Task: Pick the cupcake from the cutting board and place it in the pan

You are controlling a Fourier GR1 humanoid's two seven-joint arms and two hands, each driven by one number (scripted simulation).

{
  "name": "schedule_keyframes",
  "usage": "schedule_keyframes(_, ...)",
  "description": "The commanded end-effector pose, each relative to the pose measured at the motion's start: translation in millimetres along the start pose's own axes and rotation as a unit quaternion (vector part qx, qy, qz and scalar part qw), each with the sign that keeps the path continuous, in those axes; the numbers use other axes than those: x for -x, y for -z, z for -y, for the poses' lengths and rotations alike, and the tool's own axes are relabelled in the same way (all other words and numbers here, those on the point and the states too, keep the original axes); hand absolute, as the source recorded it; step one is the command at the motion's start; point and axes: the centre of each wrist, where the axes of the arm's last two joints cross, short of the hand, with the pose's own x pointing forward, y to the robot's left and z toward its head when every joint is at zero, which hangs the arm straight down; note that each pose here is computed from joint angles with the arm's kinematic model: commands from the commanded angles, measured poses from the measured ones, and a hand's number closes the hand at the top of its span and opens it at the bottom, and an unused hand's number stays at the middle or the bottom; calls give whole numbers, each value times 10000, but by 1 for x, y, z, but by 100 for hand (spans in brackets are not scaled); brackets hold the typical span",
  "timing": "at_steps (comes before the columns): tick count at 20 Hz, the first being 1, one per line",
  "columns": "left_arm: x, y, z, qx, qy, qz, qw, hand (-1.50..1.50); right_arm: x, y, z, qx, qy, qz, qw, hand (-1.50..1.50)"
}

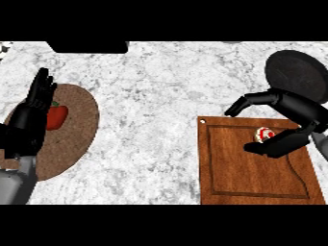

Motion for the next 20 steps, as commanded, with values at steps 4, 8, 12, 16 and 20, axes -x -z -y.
schedule_keyframes(4,4,8,8,235,-183,-280,9992,0,-51,-63,110,-350,-1446,805,9856,-150)
schedule_keyframes(8,7,10,-4,251,-177,-307,9991,0,-80,-74,135,-1016,-2054,315,9729,-150)
schedule_keyframes(12,19,4,13,376,-201,-371,9984,0,-124,-63,147,-1551,-2891,-138,9445,-150)
schedule_keyframes(16,1,26,6,330,-239,-391,9984,0,-138,-37,150,-1678,-3041,-134,9377,-150)
schedule_keyframes(20,10,21,15,321,-221,-315,9987,0,-129,7,129,-1689,-3410,186,9246,-150)
